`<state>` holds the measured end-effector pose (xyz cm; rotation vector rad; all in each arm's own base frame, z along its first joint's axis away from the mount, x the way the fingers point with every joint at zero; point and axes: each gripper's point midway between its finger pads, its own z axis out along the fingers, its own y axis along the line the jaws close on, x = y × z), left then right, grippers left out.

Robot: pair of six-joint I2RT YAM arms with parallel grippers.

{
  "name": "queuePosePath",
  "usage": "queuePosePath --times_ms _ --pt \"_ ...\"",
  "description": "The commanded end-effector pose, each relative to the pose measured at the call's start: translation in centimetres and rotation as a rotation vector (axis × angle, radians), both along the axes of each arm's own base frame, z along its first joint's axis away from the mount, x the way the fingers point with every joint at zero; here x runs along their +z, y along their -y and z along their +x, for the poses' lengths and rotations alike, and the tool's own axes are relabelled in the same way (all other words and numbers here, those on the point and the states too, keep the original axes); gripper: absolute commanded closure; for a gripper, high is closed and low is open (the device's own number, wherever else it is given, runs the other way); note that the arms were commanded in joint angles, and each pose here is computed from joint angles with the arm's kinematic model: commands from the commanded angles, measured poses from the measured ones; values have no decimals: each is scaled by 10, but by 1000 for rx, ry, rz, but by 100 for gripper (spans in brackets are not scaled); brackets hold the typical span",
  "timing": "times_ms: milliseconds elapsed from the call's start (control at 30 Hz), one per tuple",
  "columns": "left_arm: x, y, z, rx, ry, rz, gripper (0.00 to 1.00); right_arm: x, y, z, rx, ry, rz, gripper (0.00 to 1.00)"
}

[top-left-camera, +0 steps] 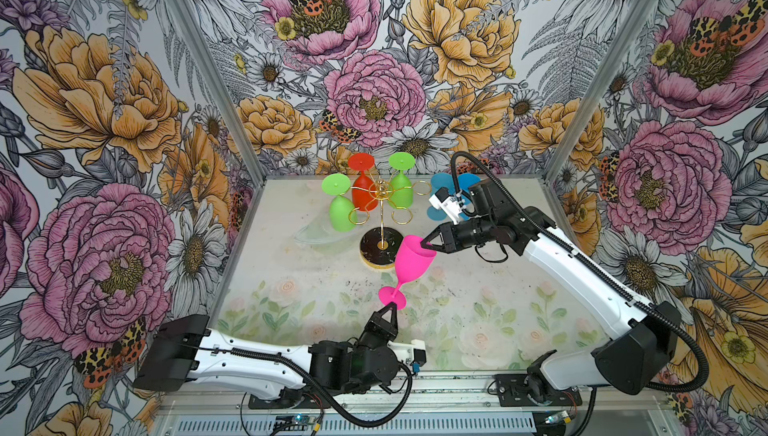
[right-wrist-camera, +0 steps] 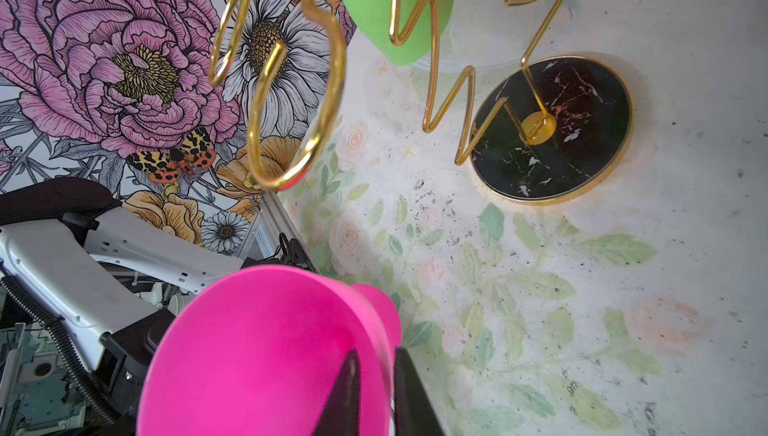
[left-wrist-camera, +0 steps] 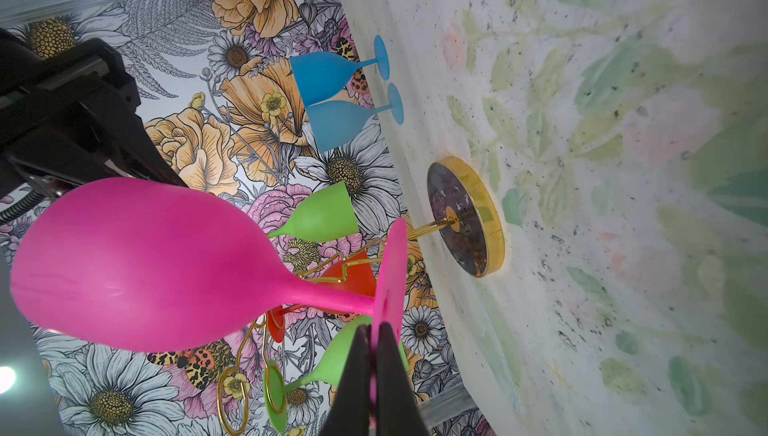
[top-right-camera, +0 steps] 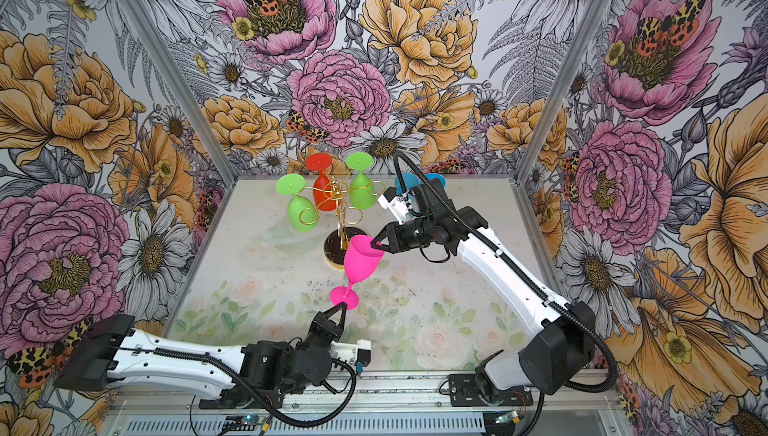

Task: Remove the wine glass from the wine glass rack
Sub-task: 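Open the left gripper off the foot while the right lifts the magenta glass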

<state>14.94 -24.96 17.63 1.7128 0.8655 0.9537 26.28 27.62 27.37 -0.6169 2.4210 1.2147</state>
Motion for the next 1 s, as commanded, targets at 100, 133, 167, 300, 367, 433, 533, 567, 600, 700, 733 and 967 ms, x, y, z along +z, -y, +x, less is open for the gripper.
queuePosePath --times_ms 100,133,167,300,367,433,533,567,600,700,733,967 --pt "5 -5 2 30 24 -34 100 3 -3 2 15 27 -6 95" --pt "5 -5 2 30 24 -33 100 3 -3 2 16 30 -7 97" --pt "4 -5 2 30 22 -35 99 2 -4 2 18 28 -8 98" --pt "-3 -7 1 26 15 -24 95 3 -2 3 12 38 -14 100" --pt "-7 -7 1 27 11 -22 90 3 -1 5 3 49 -22 100" --pt "-10 -7 0 27 2 -30 86 4 1 7 -12 64 -34 100" --pt "-13 -6 -2 16 -26 -65 77 6 5 12 -40 95 -55 100" --pt "-14 -5 -3 11 -35 -77 74 7 7 14 -49 103 -61 100" --pt "-15 -4 -4 7 -42 -82 71 9 8 15 -57 114 -64 100" --pt "-17 -2 -6 7 -64 -113 65 13 12 20 -83 141 -79 100" --pt "-17 -2 -6 8 -73 -127 64 15 14 22 -94 151 -84 100" --pt "-20 4 -9 8 -133 -207 51 19 26 32 -151 207 -123 100"
